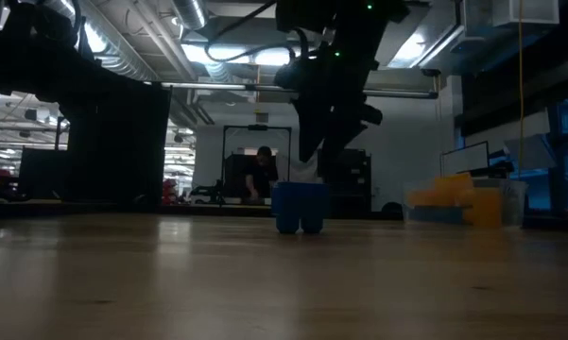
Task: Sort blocks by size
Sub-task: Put the 2 stud blue game piece into the top transparent bin
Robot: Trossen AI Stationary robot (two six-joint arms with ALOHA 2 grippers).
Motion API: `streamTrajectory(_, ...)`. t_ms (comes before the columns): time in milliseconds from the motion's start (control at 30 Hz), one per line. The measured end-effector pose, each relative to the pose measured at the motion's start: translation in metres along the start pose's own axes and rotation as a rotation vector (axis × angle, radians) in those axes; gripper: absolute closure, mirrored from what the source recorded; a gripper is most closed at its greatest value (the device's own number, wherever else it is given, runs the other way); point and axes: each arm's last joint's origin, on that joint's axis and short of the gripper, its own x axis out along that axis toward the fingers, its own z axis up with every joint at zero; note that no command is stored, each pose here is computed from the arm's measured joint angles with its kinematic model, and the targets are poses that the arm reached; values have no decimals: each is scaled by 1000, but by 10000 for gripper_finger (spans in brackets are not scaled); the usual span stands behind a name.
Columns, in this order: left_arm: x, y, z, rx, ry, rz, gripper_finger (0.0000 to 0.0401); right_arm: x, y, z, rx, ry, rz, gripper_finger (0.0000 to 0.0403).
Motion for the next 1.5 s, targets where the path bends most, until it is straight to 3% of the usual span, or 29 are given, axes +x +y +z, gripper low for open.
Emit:
streamTrajectory(267, 0, 0, 0, 0, 0, 0, 294, -5, 16, -14, -51, -6, -4, 192)
streamTrajectory(600, 0, 0, 0, 0, 0, 0, 294, 7, 9, -23, -12, 4, -49, 192)
streamTrajectory(1500, 0, 0, 0, 0, 0, 0, 294, 44, 9, -39, 22, 12, -18, 194)
